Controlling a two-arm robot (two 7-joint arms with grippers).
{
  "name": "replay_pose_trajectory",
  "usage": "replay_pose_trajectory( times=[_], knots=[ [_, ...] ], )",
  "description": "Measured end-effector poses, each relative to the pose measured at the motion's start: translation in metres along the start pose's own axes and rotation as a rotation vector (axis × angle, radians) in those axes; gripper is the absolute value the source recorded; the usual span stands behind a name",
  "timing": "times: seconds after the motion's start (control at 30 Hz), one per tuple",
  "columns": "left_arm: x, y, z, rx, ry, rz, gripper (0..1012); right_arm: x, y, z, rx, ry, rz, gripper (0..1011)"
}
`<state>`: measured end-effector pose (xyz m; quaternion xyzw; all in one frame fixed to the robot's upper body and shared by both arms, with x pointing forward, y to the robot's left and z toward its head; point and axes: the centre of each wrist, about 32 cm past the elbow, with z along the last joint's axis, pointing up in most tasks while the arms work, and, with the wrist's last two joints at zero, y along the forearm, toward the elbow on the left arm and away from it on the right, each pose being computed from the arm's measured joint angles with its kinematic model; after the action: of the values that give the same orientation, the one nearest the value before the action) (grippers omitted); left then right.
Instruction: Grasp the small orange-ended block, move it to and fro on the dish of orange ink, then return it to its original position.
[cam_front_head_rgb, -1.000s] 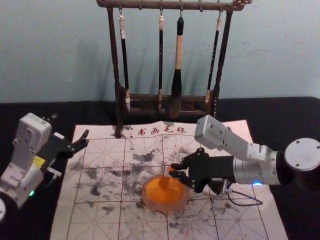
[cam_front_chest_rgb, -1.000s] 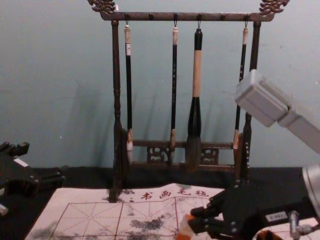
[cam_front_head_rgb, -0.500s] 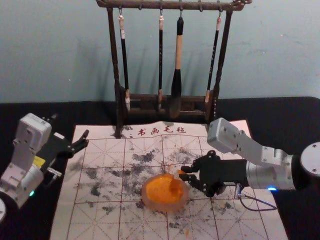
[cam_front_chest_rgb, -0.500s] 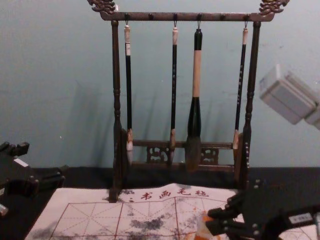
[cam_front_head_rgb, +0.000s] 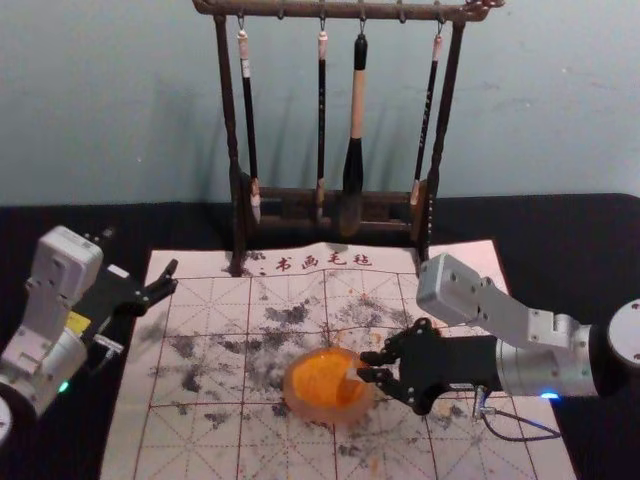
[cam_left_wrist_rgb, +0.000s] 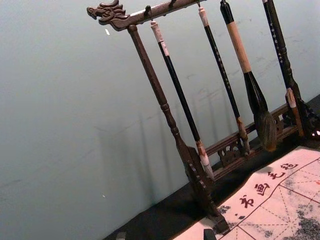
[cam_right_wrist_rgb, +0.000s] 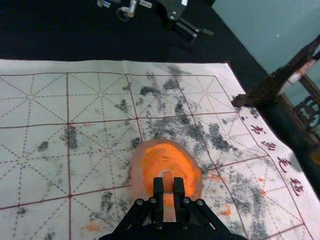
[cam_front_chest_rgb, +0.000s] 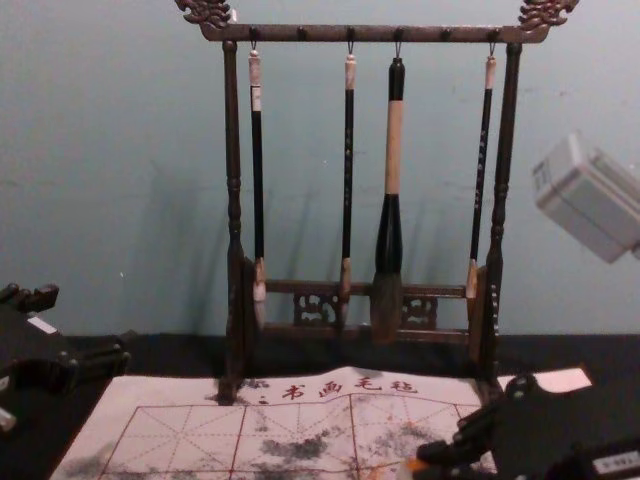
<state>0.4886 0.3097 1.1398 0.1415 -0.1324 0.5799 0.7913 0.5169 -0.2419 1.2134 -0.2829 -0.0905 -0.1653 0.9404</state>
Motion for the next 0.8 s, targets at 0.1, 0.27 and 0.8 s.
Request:
replay_pose_trajectory(
  times=[0.1, 0.27, 0.8],
  knots=[
    [0.0, 0.0, 0.0, 0.0, 0.0, 0.0, 1001, -0.001, 0.002, 0.001, 0.003, -0.001, 0.006, 97],
    [0.0, 0.0, 0.0, 0.0, 0.0, 0.0, 1001, -0.001, 0.007, 0.003, 0.009, -0.004, 0.017, 97],
    [0.0, 0.0, 0.0, 0.0, 0.0, 0.0, 1001, 0.008, 0.027, 0.006, 0.012, -0.023, 0.012, 97]
  ],
)
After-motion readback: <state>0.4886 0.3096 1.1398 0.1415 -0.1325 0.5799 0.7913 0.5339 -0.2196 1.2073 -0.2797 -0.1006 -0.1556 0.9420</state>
